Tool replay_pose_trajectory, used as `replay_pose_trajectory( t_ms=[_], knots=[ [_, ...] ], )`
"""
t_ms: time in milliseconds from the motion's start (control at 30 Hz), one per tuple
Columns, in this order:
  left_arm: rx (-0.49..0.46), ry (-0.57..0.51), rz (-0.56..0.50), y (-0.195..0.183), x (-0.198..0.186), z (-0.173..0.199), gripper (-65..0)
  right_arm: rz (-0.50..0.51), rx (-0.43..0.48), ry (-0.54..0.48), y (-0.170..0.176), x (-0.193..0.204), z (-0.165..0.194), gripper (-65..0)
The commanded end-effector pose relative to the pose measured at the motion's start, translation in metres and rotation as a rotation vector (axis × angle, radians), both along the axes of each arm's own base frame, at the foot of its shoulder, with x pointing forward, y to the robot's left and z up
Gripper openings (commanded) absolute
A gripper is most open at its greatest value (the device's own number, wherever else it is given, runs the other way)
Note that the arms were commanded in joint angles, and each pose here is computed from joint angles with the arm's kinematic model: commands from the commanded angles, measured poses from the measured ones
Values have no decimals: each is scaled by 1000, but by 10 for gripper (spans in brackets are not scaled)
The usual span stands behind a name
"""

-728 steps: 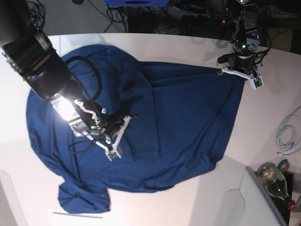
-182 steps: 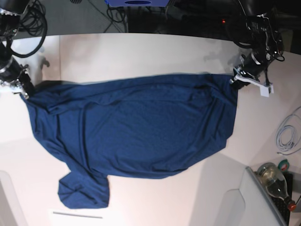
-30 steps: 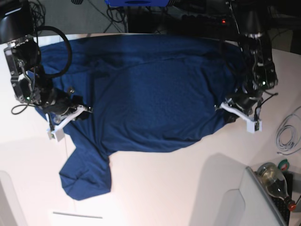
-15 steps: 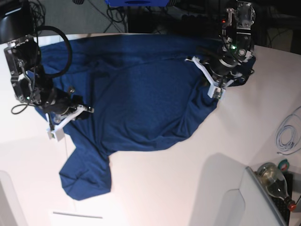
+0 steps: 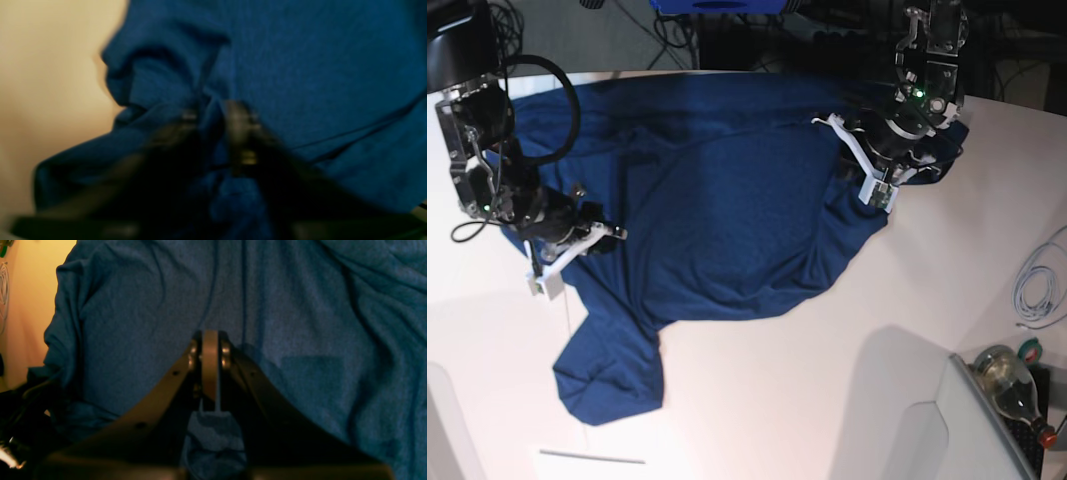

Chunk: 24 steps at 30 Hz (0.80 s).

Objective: Layout the t-shirt on the table in an organized manner, then fold the t-shirt properly
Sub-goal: 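Grasp the shirt fabric with the left gripper and pull it toward the collar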

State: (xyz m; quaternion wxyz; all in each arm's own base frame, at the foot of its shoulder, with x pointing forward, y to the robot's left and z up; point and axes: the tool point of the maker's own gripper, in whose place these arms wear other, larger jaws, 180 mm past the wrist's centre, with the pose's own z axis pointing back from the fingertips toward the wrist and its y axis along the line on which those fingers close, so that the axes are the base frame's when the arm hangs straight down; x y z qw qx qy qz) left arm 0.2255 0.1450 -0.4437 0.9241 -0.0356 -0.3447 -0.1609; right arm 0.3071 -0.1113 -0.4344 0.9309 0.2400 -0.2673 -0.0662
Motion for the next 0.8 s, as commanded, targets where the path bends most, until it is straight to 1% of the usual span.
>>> replay_pose_trajectory(
  t_ms=[0,67,100,133,167,200,233,333,433,600,767],
  knots=[
    [-1,-45,3,3,7,13,-352,-1,1,-44,-2,11,11,-635],
    [8,-74,41,16,9,23,-217,1,1,-43,-2,11,11,-635],
    [13,-94,65,24,13,30,-168,2,1,-43,-2,10,11,-635],
    [23,-105,89,34,16,33,-143,2,1,-43,-2,10,11,-635],
    [30,-124,112,43,22,38,-140,2,1,-43,-2,10,11,-635],
    [37,-149,132,51,32,45,-145,2,1,-43,-2,10,11,-635],
    [42,-152,155,60,37,44,-158,2,1,-43,-2,10,11,-635],
    [42,-143,202,78,54,35,-219,2,4,-42,-1,10,11,-635],
    [27,-106,227,83,64,19,-280,2,4,-42,-1,10,11,-635],
    [4,-47,252,86,73,-4,-296,-3,4,-44,-2,11,12,-635],
    [-11,-15,265,86,78,-16,-296,-3,4,-44,-2,11,12,-635]
  ],
)
